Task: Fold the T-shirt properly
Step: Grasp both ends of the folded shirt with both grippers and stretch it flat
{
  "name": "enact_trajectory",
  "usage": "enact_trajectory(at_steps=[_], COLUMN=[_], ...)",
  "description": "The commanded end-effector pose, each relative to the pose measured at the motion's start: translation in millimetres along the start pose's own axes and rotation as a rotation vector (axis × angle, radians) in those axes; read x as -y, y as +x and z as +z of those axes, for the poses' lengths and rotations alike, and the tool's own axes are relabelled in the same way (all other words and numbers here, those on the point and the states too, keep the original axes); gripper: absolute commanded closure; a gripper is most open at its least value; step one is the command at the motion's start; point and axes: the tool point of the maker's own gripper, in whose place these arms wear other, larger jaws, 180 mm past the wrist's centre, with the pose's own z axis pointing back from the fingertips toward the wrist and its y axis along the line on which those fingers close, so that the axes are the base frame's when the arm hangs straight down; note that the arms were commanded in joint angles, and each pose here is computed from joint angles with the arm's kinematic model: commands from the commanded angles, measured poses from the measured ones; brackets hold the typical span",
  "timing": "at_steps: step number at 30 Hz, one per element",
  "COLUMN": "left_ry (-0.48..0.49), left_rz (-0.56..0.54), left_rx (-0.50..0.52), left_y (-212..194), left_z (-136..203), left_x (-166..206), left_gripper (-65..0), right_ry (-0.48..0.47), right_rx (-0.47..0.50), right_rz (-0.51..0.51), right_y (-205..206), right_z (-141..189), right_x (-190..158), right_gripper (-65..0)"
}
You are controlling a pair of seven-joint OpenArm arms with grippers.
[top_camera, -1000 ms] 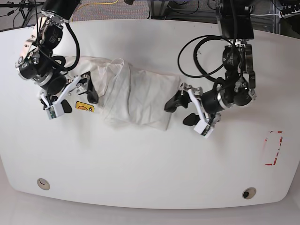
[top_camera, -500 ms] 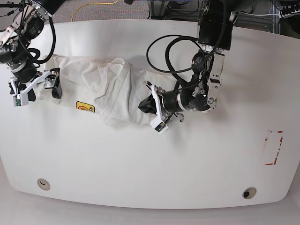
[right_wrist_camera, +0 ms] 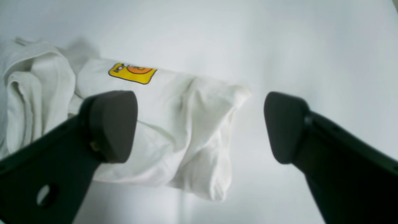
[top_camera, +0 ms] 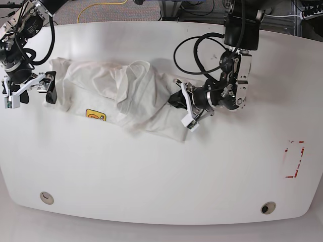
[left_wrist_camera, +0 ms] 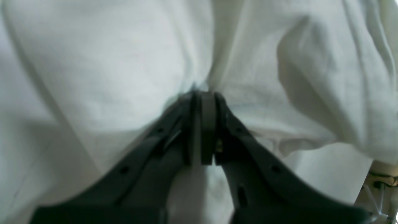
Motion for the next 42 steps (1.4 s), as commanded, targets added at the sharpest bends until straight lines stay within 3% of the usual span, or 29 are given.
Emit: enact_trajectory(at_steps=[1,18,35,42], left_ry=[0.072,0.235,0.205,0.203], left_rz=[0.002,0.081,0.067,0.067], left_rx=[-0.058,-0.118,-0.148,-0.147], left_y=[-17,-68,-86,-86], left_z=[13,75,76,76], left_x=[-27,-100,-94,-94], left_gripper=[-3.1,-4.7,-4.7,-4.7], right_ry=[0.023,0.125,0.234,0.261], right_rx=[0.036,-0.02,-0.079,-0.076], right_rz=[-0.032,-0.223,-0.426,-0.453], right_y=[4,-46,-87,-88], right_z=[-5,-39,-71,-77], right_x=[-2,-19,-56,-69], right_gripper=[-62.1,-65.0,-65.0,-65.0])
